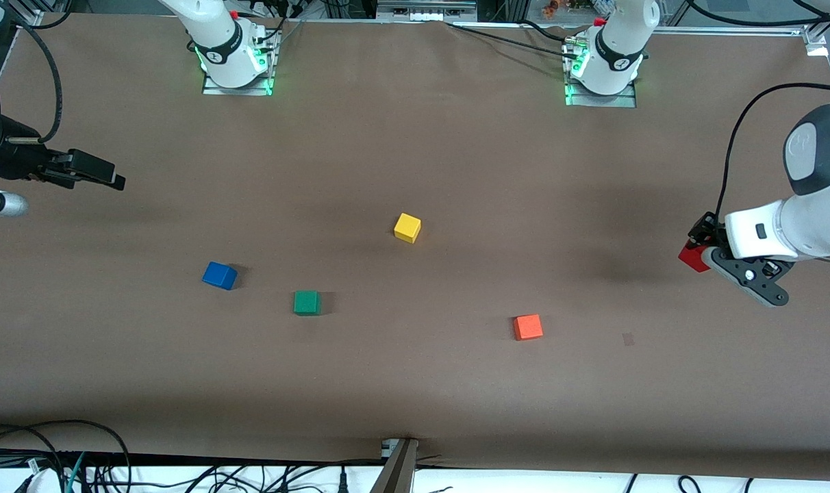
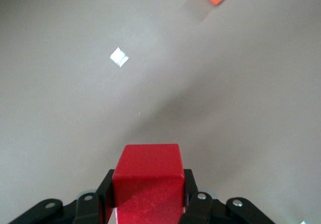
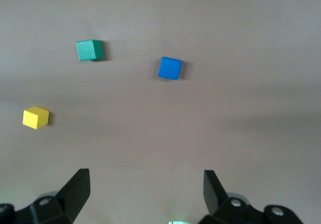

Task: Pass red block to right arm, stack on blue
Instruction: 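Lift the red cube with the left gripper while the right gripper approaches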

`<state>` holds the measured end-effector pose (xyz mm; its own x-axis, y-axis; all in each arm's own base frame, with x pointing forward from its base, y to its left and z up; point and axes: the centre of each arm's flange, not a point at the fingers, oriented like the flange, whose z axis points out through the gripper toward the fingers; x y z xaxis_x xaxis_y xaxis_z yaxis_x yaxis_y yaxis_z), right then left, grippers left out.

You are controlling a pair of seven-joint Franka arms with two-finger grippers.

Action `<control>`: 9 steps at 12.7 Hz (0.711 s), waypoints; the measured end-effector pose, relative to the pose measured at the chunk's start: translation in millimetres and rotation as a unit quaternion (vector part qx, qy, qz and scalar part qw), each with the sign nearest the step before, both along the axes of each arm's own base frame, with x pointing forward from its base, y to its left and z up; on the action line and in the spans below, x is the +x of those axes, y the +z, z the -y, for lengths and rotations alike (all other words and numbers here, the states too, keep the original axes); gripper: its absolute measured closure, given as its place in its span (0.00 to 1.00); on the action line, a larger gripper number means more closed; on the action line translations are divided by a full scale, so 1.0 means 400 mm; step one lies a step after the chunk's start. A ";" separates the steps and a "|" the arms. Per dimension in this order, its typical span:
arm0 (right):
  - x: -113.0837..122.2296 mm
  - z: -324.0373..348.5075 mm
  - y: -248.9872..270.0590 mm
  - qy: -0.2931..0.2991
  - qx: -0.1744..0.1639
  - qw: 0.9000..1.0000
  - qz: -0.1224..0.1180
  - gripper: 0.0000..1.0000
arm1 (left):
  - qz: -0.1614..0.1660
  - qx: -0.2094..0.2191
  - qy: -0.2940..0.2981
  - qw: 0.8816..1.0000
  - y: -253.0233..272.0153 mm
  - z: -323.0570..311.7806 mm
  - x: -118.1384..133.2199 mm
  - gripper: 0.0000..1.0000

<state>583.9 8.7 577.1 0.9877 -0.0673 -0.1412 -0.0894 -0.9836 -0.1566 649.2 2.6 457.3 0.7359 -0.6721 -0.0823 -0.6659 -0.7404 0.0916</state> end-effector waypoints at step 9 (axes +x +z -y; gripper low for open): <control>0.014 -0.110 -0.111 -0.004 0.213 0.971 -0.107 0.00 | -0.022 -0.274 -0.070 0.959 0.000 0.341 -0.020 0.44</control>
<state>589.5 52.6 532.5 0.9322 0.0353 -0.3603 -0.1720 -0.8326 -0.5266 641.2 -133.8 457.4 0.6389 -0.7157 0.2819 -0.7419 -0.4764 0.4718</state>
